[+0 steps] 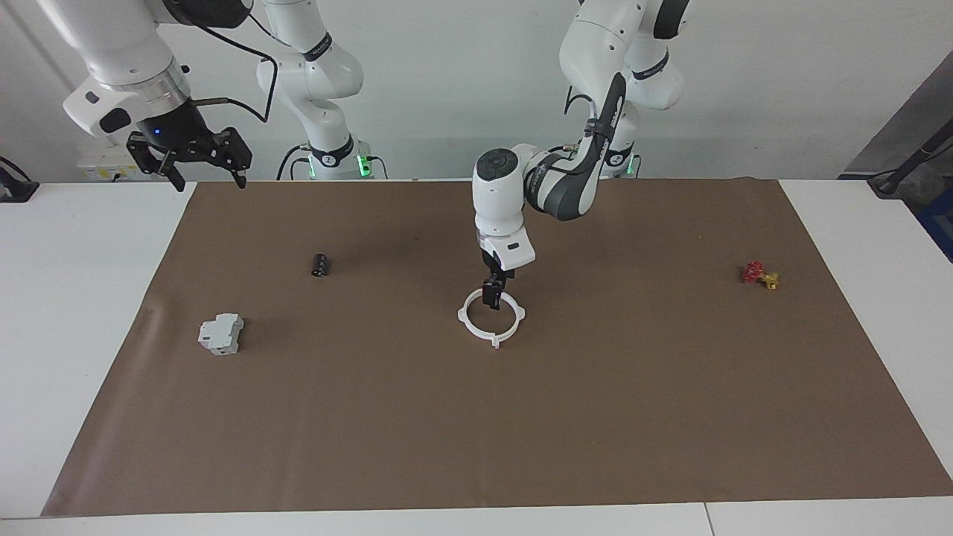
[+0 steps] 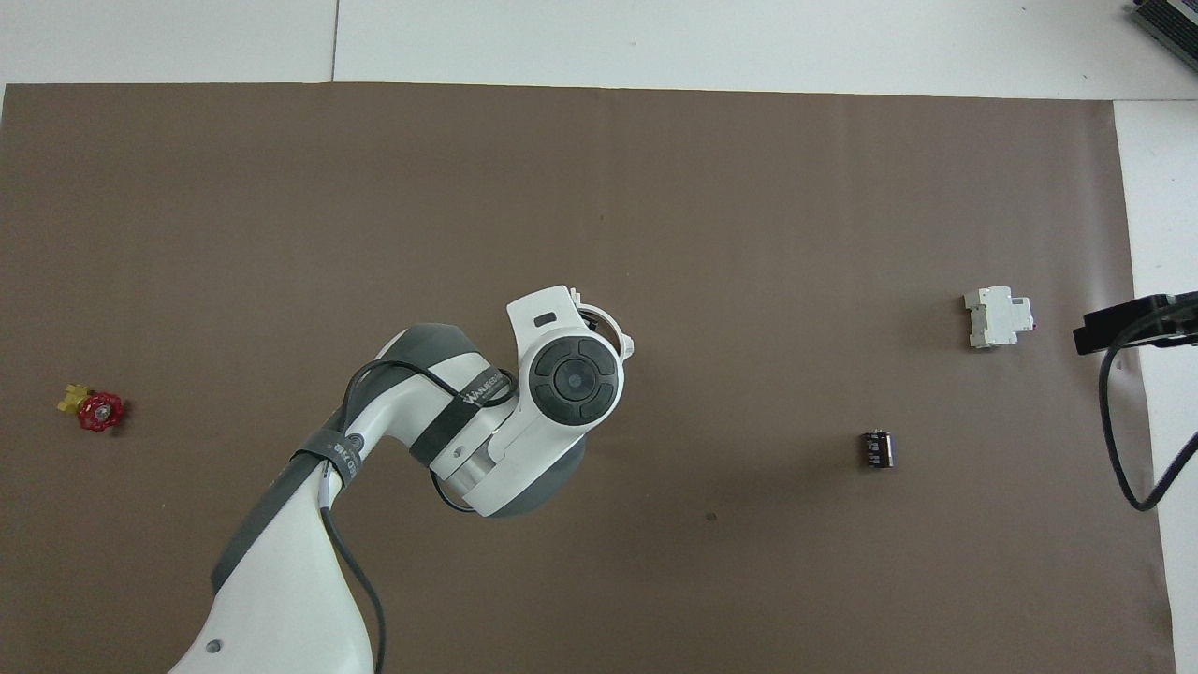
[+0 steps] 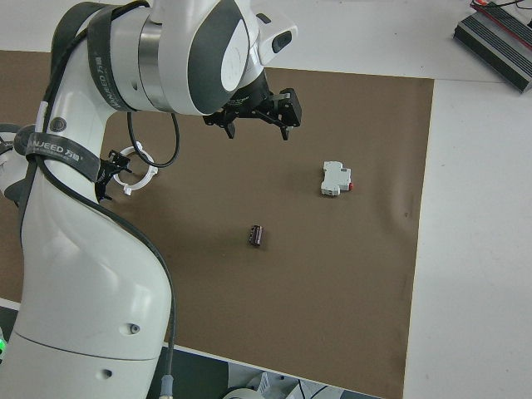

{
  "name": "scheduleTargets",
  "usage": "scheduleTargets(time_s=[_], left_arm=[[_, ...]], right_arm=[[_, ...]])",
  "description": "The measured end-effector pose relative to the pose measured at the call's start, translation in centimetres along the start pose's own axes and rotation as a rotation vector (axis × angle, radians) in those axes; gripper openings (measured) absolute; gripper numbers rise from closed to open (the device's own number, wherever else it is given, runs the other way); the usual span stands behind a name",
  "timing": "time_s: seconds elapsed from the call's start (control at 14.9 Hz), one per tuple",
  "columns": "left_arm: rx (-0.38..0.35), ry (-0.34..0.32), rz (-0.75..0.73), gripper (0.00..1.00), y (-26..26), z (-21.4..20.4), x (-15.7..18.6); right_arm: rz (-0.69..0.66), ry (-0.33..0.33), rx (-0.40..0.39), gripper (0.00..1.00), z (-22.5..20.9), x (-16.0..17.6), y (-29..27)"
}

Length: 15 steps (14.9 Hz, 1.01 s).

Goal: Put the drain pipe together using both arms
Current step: 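Open the left gripper and withdraw it from the joined ring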

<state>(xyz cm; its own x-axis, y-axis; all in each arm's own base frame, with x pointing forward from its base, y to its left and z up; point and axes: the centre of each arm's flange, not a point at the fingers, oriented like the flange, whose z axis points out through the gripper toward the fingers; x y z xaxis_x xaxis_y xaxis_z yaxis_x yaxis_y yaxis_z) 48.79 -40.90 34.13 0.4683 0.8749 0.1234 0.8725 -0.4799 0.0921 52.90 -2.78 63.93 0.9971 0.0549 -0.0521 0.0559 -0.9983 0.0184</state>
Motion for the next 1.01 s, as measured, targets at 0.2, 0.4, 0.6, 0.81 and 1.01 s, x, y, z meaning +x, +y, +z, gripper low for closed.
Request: scheduleTargets(time_s=[0.2, 0.4, 0.6, 0.81, 1.01], left_arm=[[-0.002, 0.025, 0.049, 1.00, 1.1, -5.9, 5.0], [0.069, 0.043, 0.236, 1.00, -0.8, -11.3, 12.1], [0.071, -0.021, 0.381, 1.00, -3.0, -15.5, 19.9], [0.047, -0.087, 0.523, 1.00, -7.7, -19.3, 31.4], [0.058, -0.129, 0.784, 1.00, -13.8, -21.5, 40.2]], right_arm=[[0.000, 0.000, 0.000, 1.00, 0.0, 0.0, 0.0], [0.000, 0.000, 0.000, 1.00, 0.0, 0.0, 0.0], [0.000, 0.000, 0.000, 1.00, 0.0, 0.0, 0.0], [0.000, 0.000, 0.000, 1.00, 0.0, 0.0, 0.0], [0.000, 0.000, 0.000, 1.00, 0.0, 0.0, 0.0]])
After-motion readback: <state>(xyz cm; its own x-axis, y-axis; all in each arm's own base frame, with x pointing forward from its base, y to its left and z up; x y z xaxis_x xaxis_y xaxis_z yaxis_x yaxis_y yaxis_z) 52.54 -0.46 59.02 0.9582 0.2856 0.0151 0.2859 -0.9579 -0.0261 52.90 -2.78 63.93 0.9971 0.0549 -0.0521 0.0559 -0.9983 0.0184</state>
